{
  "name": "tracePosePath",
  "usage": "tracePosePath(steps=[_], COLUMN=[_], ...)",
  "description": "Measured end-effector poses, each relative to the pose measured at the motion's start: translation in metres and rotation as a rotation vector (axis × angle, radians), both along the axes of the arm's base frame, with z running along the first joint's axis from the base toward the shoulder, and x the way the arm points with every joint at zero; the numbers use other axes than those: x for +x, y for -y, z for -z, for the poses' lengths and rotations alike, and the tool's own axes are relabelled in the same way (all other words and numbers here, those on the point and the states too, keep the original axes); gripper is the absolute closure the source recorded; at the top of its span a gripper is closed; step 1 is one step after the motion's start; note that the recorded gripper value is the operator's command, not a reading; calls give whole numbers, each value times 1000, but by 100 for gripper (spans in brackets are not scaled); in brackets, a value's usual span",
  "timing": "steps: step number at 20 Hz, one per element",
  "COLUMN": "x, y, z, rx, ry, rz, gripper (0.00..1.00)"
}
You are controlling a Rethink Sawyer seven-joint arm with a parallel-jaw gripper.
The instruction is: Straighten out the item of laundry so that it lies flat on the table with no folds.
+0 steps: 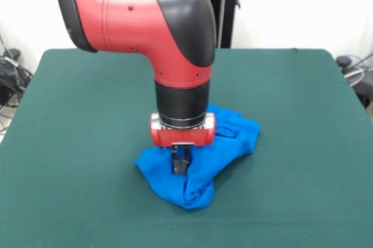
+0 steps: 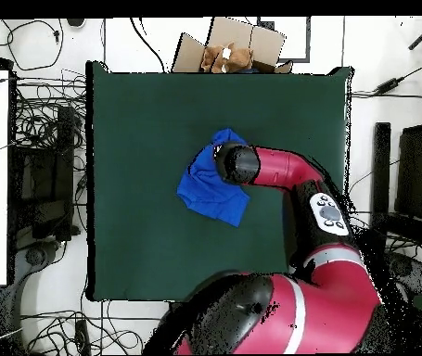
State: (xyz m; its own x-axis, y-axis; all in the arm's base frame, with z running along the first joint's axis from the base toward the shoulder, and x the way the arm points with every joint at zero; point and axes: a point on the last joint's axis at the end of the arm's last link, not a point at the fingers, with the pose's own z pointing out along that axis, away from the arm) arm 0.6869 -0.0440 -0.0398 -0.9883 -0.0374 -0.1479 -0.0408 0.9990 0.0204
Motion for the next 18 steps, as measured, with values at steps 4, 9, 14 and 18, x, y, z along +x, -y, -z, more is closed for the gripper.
tracePosePath(steps=[4, 9, 14, 18], x=[-10, -27, -33, -33], y=[29, 79, 105, 107], z=[3, 11, 17, 17], rx=[-13, -27, -27, -18], ry=[-33, -63, -62, -63], rz=[12, 45, 70, 67], gripper=[100, 100, 100, 100])
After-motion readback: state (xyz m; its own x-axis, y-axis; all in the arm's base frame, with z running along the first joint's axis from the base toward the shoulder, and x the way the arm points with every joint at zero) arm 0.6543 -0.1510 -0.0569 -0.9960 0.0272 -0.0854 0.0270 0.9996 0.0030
